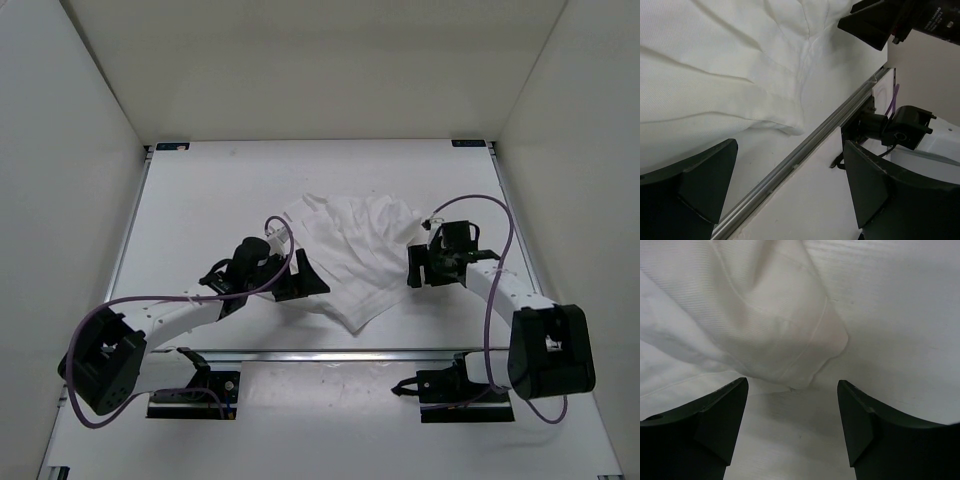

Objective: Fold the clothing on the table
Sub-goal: Move the skirt to the center of the board, then flatten the skirt out

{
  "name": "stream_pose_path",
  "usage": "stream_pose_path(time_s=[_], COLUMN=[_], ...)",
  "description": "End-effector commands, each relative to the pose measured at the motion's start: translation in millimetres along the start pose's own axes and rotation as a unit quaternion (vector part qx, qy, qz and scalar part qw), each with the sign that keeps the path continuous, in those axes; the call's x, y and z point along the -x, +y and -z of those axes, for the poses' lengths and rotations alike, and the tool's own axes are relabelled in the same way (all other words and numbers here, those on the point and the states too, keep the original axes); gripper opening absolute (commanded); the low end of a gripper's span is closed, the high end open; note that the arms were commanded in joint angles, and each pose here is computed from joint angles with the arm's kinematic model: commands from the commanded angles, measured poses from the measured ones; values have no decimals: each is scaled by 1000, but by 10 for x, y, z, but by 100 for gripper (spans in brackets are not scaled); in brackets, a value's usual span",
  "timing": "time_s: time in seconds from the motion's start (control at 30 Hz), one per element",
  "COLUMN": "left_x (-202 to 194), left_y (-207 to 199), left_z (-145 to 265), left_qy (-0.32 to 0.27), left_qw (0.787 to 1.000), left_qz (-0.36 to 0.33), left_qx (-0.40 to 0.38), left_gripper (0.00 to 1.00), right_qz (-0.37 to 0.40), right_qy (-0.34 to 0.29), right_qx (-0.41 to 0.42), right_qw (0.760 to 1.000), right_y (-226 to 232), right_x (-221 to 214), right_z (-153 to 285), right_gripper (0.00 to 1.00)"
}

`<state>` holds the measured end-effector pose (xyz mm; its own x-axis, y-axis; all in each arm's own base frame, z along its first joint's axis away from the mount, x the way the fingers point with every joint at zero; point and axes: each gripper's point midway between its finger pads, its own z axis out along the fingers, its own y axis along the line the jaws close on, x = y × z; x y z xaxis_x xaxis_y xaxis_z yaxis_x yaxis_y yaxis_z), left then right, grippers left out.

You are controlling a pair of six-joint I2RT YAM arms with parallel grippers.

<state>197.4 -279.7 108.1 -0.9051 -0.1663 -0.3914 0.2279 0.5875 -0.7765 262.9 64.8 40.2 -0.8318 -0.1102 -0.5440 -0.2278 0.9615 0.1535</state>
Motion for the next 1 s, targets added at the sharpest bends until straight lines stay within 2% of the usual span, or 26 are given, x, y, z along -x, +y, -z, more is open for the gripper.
stream_pose_path(time_s=[0.0,0.33,0.5,0.53,0.63,0.8,0.9,0.97], left_x=[56,37,3,33,48,89,89,108], left_y=[-151,-220,-164,-191,-171,-163,-79,-62], left_z=[42,38,57,66,70,68,65,94], left_qy=[-1,27,36,32,29,28,33,27], left_qw=[999,998,998,998,998,999,999,999], left_qz=[-16,-29,-25,-27,-22,-25,-22,-22], left_qx=[-28,-46,-40,-44,-42,-34,-9,1], left_gripper=[97,96,97,98,98,99,99,99], right_qz=[1,59,49,41,35,59,73,53], right_qy=[-22,-28,-16,-13,8,57,59,54], right_qx=[-31,-5,5,15,40,71,106,134], right_qw=[999,998,999,999,999,994,990,988], right_y=[-217,-134,-168,-159,-19,387,802,1119], right_x=[277,523,589,620,587,553,617,680], right_z=[-41,-293,-355,-371,-452,-623,-654,-657], right_gripper=[68,54,30,21,4,0,0,0])
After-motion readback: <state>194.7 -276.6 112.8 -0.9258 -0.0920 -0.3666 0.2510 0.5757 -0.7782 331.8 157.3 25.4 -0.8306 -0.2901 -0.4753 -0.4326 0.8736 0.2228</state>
